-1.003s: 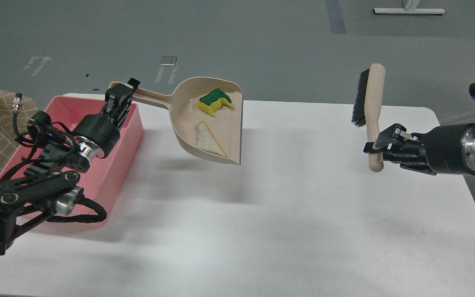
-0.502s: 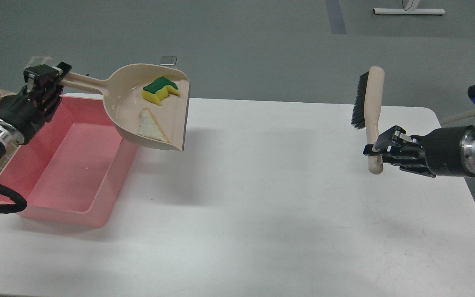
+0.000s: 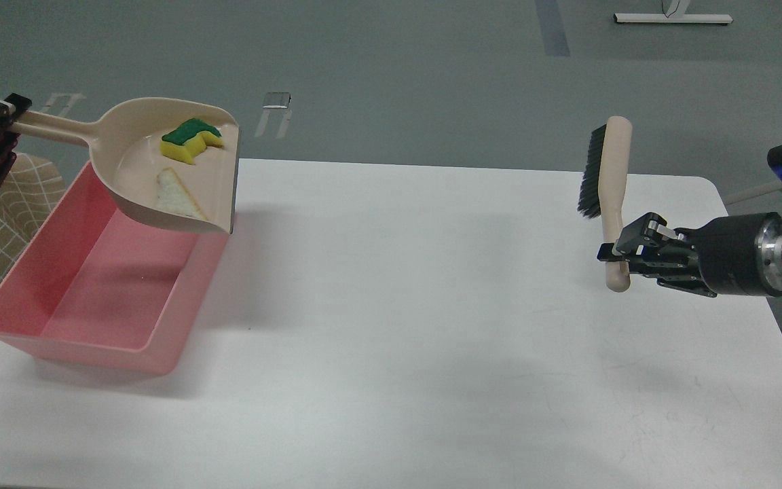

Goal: Sweep and dump garbage into bin
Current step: 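Lift the dustpan with the left gripper over the pink bin, then tilt the dustpan with the left gripper to dump debris into bin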

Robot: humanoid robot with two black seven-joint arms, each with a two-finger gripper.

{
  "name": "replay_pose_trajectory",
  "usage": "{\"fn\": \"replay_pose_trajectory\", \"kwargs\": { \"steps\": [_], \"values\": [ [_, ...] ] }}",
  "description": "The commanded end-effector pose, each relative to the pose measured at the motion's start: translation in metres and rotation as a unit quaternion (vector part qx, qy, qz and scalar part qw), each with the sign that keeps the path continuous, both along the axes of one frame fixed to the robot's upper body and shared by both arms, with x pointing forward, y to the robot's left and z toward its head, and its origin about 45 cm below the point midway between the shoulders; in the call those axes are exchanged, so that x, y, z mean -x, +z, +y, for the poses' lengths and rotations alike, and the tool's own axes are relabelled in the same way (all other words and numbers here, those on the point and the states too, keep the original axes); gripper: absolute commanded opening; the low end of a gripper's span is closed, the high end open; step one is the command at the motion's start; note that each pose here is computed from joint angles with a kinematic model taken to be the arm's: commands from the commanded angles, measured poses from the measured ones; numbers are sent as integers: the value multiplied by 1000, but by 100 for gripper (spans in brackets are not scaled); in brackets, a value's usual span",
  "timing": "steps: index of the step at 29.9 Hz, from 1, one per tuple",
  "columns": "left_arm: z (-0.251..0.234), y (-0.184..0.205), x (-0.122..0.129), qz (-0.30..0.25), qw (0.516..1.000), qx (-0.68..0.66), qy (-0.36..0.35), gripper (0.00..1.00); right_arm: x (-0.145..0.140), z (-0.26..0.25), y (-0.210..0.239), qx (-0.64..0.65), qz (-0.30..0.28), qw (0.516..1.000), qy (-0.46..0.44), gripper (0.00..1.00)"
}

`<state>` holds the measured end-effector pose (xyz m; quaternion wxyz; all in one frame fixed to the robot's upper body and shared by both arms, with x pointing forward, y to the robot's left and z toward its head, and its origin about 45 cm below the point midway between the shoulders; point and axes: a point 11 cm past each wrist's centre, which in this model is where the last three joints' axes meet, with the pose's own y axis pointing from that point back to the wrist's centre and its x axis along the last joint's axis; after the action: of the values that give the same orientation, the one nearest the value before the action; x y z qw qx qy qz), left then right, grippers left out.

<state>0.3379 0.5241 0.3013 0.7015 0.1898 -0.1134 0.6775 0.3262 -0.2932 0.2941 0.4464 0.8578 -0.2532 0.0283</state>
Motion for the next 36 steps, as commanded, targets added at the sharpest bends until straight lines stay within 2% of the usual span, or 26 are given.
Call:
{"fn": "replay_pose_trajectory", "kwargs": {
  "steps": [1,20,36],
  "values": [
    [13,5,6,5,1000,-9,8,0,0,0,0,0,0,1000,0,0],
    [58,28,41,45,995,-85,27,0,-1,0,-1,0,0,1000,-1,0],
    [61,50,44,54,979,-196,-10,0,-4,1,-3,-3,1,1000,-3,0]
  ]
}}
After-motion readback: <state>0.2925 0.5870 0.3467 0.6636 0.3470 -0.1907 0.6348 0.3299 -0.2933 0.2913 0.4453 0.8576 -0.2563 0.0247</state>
